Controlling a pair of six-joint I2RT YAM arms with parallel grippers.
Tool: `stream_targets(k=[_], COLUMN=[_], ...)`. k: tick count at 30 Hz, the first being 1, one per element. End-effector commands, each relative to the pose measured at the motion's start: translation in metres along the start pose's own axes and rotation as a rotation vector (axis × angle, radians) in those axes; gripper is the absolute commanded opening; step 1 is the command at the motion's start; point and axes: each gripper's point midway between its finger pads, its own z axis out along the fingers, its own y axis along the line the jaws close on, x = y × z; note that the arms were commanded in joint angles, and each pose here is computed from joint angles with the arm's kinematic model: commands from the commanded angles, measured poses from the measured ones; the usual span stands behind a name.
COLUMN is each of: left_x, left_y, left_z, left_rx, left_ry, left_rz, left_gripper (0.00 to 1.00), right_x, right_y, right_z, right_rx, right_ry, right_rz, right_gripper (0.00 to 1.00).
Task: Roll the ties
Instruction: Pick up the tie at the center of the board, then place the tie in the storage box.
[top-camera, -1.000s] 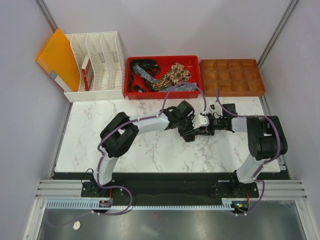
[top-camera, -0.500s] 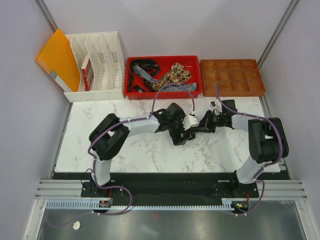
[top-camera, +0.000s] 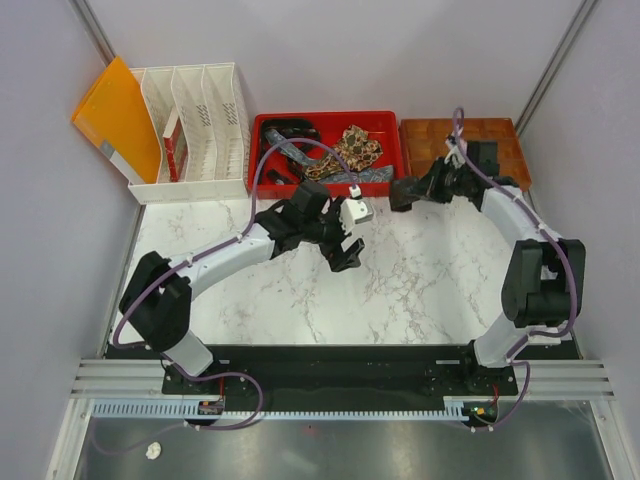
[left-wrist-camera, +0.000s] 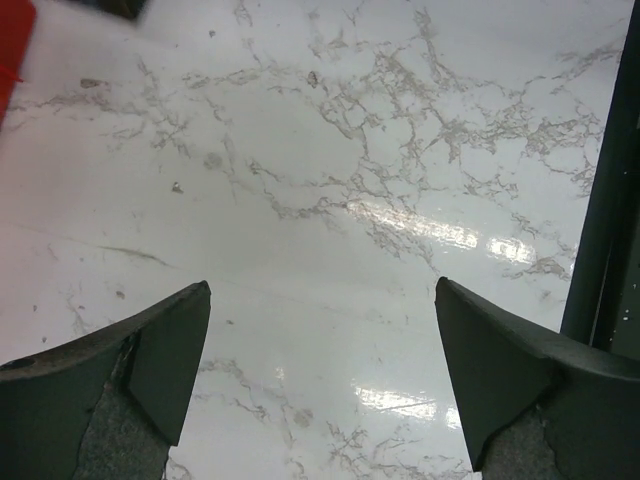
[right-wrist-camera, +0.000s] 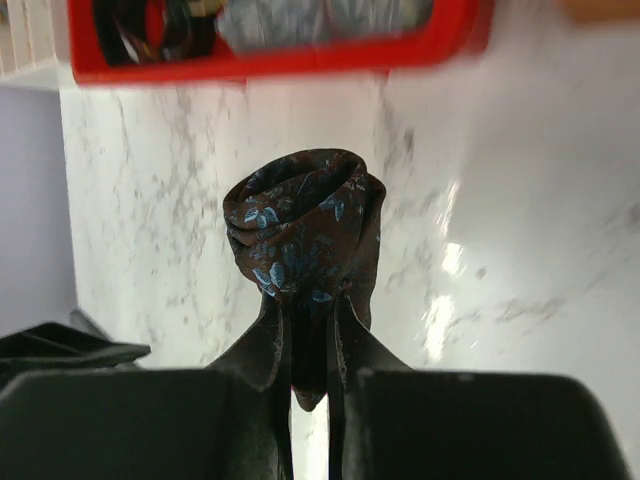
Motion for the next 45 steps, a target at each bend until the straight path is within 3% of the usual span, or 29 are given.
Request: stream_targets(k=[1, 7, 11, 18, 21, 25, 33, 45], left_x=[-0.007, -0.011, -0.011, -0.006, -0.004, -0.001, 0.001, 0.009], left_y=[0.003, 0.013, 0.018, 0.027, 0.031, 0.033, 0.03, 0.027], left_z=[-0.016, -0.02, -0.019, -0.017, -0.016, -0.014, -0.007, -0.008], left_rx=[0.01, -0.019, -0.023, -0.028, -0.037, -0.041, -0.012, -0.004], left_ry=[-0.013, -0.02, -0.018, -0.013, -0.01, -0.006, -0.007, 0.013], left_rz=[-0.079, -0.095, -0.117, -0.163, -0.172, -0.188, -0.225, -0.224], left_gripper=[1.0, 1.0, 1.0, 1.0, 1.0, 1.0, 1.0, 1.0], right_x=[-0.102, -0.232, -0.279, -0.341, -0.348, -0.337, -0.275, -0.235], right_y=[-0.018, -0.063, -0.105, -0.139, -0.159, -0.182, -0.211, -0.252], right_z=[-0.041, -0.099, -0.105, -0.106, -0.101, -0.097, -0.115, -0.096], right_rx=[0.138, 0.373, 0.485, 0.622, 0.655, 0.652, 0.682, 0.702], right_ry=[-0.235, -0.51, -0.581, -0.747, -0.738, -0.609, -0.34, -0.186], right_rz=[-0.197, -0.314, -0.357, -0.428, -0.429, -0.477, -0.478, -0.386], right_gripper=[0.0, 0.0, 0.0, 0.0, 0.0, 0.0, 0.0, 0.0])
